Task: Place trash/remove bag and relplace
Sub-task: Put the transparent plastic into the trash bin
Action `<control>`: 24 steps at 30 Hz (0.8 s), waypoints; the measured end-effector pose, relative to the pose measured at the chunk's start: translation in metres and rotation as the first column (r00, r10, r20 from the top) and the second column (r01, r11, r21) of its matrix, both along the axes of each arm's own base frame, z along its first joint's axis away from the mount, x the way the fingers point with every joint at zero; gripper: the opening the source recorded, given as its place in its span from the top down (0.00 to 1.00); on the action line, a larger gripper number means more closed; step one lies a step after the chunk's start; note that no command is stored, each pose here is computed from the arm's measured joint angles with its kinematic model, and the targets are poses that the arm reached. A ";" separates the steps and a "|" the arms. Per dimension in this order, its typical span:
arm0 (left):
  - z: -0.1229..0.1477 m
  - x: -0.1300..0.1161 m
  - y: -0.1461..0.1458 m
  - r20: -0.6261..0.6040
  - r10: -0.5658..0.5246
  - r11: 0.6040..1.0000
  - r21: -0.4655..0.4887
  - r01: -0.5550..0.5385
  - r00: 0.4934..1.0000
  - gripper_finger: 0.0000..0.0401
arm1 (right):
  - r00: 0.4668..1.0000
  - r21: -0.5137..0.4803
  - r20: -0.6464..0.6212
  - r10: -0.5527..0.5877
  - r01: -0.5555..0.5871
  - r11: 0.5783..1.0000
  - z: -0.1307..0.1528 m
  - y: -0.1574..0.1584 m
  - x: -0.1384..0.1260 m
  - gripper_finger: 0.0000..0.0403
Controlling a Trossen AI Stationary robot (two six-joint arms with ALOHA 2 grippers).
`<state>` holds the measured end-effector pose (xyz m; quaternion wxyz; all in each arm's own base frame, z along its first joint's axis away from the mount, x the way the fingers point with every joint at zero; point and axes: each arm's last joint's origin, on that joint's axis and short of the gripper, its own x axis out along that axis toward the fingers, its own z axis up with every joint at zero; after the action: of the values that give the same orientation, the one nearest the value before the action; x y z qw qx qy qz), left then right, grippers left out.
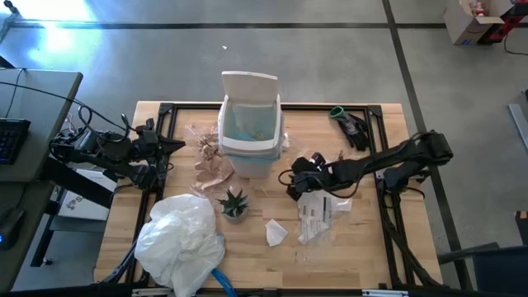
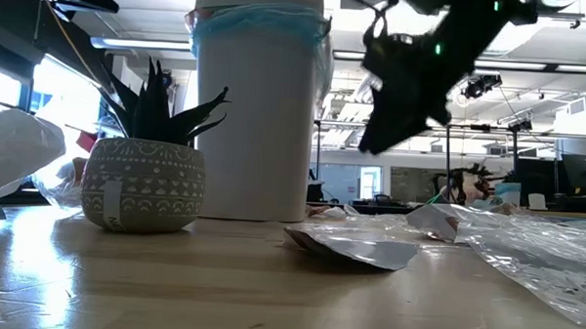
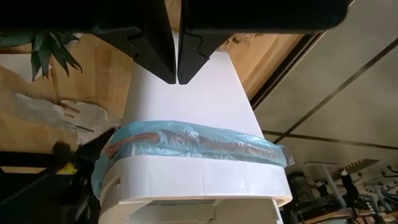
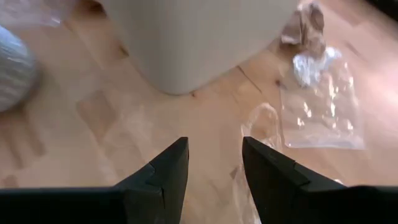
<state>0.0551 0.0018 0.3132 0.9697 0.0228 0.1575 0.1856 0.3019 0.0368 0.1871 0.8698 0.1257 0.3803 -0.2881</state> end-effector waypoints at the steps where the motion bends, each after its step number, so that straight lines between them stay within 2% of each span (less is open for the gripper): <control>1: 0.000 0.000 0.000 0.000 0.000 1.000 0.000 0.000 1.000 1.00 | 1.000 -0.003 0.001 -0.004 0.004 1.000 -0.006 -0.002 0.000 0.66; 6: 0.000 0.000 0.000 0.004 0.002 1.000 -0.007 -0.002 1.000 1.00 | 0.999 0.007 -0.036 -0.024 0.024 1.000 -0.033 -0.017 0.000 0.66; 14: 0.000 0.000 0.000 0.005 0.003 1.000 -0.010 -0.003 1.000 1.00 | 0.997 0.048 -0.075 0.008 -0.004 0.999 -0.064 -0.036 0.012 0.66; 19: 0.000 0.000 0.000 0.005 0.002 1.000 -0.010 -0.002 1.000 1.00 | 0.993 0.060 -0.109 -0.042 0.048 0.997 -0.080 -0.047 0.015 0.67; 21: 0.000 0.000 0.000 0.005 0.003 1.000 -0.010 -0.003 1.000 1.00 | 0.992 0.063 -0.116 -0.049 0.056 0.996 -0.083 -0.051 0.015 0.70; 24: 0.000 0.000 0.000 0.005 -0.001 1.000 -0.013 0.001 1.000 1.00 | 0.992 0.043 -0.110 -0.062 0.067 0.997 -0.081 -0.052 0.015 0.85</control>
<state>0.0553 0.0017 0.3132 0.9702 0.0163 0.1564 0.1841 0.3174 -0.0150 0.1057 0.8350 0.1425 0.4293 -0.3133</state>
